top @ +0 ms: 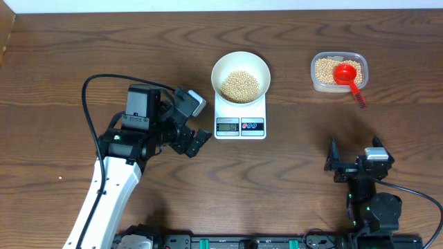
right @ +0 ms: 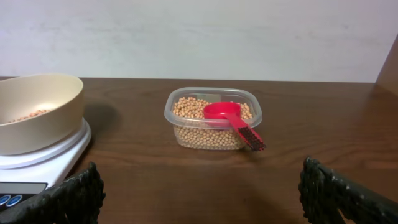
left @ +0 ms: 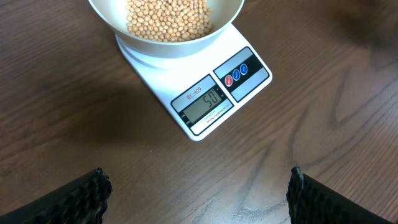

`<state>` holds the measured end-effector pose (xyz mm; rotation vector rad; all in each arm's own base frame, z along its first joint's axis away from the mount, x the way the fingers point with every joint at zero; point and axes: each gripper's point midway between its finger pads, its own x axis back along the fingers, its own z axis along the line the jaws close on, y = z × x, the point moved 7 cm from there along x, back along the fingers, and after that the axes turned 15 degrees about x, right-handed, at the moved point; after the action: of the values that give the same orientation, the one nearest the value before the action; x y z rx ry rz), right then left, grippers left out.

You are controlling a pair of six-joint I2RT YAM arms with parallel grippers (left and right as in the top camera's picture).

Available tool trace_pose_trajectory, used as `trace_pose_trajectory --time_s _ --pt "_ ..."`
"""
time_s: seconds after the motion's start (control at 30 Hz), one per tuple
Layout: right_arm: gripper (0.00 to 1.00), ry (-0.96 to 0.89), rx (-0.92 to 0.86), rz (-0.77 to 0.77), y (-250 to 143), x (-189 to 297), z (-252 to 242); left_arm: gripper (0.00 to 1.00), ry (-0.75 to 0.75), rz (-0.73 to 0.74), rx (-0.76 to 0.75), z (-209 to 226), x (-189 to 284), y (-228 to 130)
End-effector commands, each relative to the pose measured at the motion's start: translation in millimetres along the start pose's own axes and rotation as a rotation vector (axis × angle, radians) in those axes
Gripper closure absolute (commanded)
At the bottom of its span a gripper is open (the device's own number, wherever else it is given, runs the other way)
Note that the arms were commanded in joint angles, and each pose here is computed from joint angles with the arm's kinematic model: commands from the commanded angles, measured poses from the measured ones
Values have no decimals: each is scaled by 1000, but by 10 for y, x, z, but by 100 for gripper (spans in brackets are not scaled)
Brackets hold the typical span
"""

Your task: Scoop item into bowl and weigh 50g on scale

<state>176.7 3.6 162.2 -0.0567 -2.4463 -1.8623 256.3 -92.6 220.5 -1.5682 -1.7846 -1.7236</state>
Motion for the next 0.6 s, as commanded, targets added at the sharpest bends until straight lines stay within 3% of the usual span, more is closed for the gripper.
trace_pose_trajectory --time_s 0.0,0.5,0.57 --pt "1 13 11 -4 1 3 20 7 3 8 -8 2 -16 -16" --pt "1 13 11 -4 1 3 20 7 13 -73 -48 -98 201 30" --pt "1 13 11 -5 2 3 20 2 31 -106 -64 -146 326 24"
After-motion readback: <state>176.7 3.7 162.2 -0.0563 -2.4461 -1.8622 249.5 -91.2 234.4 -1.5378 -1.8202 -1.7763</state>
